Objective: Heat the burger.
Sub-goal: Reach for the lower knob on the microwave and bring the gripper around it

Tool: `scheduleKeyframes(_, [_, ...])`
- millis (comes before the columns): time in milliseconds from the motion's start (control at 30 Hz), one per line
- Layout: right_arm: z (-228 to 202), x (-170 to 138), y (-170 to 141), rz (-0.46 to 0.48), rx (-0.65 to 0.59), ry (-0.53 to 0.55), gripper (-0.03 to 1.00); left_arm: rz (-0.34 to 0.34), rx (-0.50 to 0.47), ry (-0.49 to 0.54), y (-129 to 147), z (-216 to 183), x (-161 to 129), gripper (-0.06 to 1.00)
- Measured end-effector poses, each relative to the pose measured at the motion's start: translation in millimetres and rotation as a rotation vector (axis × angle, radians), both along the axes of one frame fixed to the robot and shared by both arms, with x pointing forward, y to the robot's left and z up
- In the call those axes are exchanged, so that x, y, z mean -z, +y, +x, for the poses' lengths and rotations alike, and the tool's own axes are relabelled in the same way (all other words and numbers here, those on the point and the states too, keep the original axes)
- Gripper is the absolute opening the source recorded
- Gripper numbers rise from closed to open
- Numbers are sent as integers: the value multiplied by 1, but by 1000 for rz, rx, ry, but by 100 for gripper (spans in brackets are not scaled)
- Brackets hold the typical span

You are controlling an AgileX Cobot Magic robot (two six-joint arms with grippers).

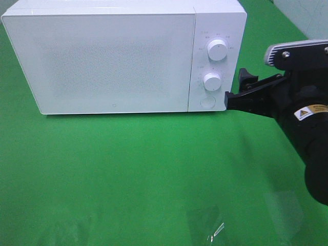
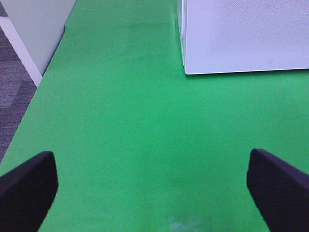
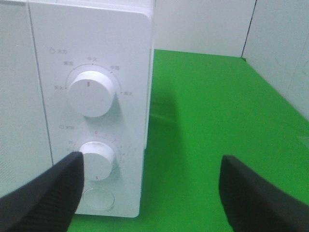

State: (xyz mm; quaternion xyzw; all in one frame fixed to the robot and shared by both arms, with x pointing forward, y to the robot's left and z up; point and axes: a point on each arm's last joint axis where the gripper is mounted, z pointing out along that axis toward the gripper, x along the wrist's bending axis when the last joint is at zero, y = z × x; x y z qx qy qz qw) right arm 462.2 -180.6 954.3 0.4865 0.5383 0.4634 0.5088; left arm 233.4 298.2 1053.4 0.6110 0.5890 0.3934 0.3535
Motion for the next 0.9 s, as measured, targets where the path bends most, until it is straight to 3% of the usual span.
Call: scheduleKeyframes(900, [54, 38, 51, 46, -2, 33, 76, 0, 0, 0, 0, 0, 0, 99])
